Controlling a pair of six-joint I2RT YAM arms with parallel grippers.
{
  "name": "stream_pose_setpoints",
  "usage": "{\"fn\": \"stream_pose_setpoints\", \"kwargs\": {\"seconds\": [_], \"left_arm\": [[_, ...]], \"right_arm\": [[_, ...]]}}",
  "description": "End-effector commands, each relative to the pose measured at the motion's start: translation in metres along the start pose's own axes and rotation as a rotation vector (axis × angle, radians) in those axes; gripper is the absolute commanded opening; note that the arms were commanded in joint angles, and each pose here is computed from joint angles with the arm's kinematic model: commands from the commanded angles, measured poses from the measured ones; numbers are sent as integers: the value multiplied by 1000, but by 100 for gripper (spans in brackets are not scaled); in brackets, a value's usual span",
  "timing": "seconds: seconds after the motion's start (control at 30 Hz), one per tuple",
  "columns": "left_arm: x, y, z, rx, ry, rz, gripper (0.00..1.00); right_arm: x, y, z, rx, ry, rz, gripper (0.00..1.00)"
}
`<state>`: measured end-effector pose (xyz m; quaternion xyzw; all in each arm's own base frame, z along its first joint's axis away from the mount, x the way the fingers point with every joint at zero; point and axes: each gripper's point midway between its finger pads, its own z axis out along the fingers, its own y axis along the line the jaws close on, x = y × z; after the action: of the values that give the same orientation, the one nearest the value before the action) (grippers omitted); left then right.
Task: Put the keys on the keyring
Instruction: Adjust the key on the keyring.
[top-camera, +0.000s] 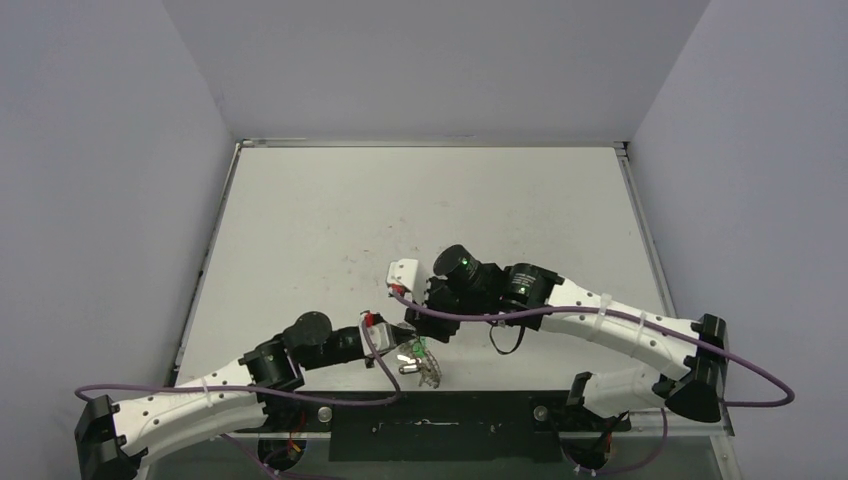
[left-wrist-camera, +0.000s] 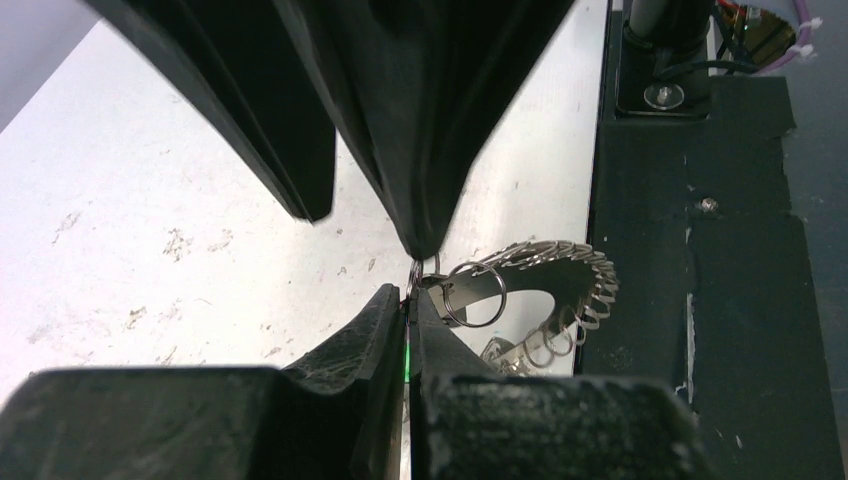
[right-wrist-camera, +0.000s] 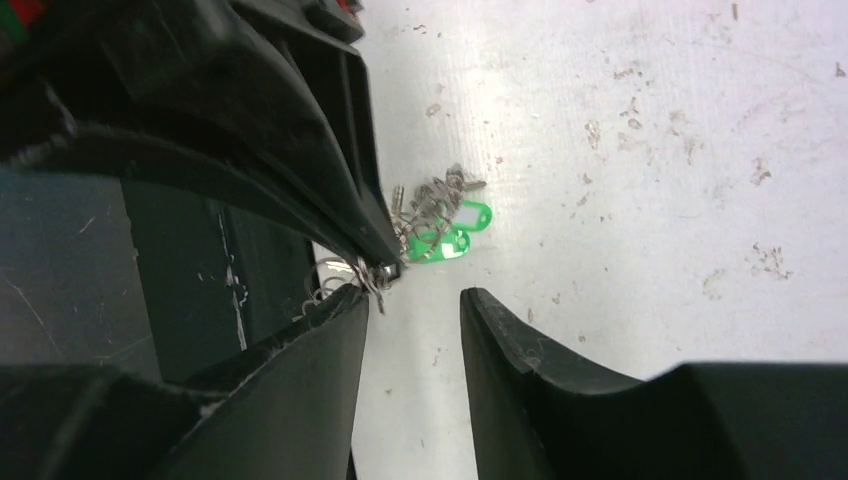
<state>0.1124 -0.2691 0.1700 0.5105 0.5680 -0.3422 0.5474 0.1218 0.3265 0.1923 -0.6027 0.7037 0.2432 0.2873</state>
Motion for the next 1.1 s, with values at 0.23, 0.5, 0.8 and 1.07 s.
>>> {"fn": "stream_pose_setpoints", "kwargs": {"seconds": [0.23,0.5,0.8,1.07], "left_arm": [[-58,0,-15,-32,-368,-2,0],[-75,-2,-26,-34,-495,13,0],[-79,-4,-28,-25,-513,19,0],[-85,-4,-31,-28,-548,28,0]], "right_arm": [[-28,12,-39,-149,-393,-109,37],[-22,21,-28,-216,-389,-115,37],[-20,18,-18,-223,-369,-97,14],[-6,13,-9,-195,-322,-84,3]]}}
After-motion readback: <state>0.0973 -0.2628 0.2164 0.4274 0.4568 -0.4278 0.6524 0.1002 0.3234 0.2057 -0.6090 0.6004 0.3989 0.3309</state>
